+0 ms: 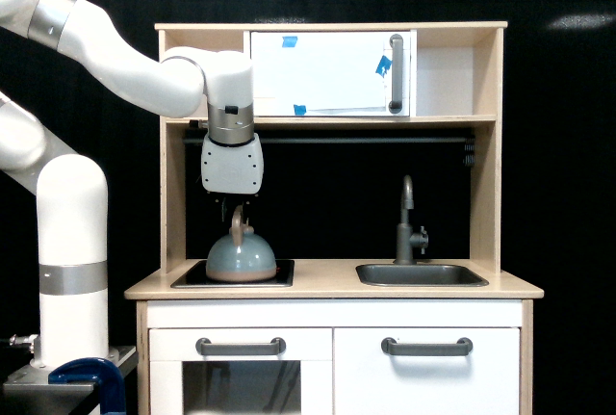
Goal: Place the teapot on the stove
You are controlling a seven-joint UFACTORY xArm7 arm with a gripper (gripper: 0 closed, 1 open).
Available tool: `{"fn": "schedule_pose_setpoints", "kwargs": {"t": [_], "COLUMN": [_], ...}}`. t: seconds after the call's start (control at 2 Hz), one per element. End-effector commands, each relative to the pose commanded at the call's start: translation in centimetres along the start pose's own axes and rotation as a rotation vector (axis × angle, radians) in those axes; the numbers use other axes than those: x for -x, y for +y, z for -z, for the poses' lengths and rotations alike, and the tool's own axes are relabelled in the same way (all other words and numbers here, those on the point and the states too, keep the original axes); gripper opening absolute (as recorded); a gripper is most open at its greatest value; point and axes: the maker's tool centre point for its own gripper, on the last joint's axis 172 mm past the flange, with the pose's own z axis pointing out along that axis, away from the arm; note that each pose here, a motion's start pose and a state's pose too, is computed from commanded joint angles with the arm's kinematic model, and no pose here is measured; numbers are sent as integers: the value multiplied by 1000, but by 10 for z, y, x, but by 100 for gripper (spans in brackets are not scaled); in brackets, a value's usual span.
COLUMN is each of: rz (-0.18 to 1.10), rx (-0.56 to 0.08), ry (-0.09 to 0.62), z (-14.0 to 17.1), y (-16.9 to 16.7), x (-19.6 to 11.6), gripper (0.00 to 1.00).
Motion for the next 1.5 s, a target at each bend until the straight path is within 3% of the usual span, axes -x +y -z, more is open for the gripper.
{"fn": "schedule_pose_setpoints", "kwargs": {"t": [0.5,1.0,1.5], "rz": [0,0,0], "rx": [0,0,0], "ry": [0,0,0], "z": [-1,29,114], "y": [2,6,7], "x": [-3,3,40], "gripper": [100,100,100]}}
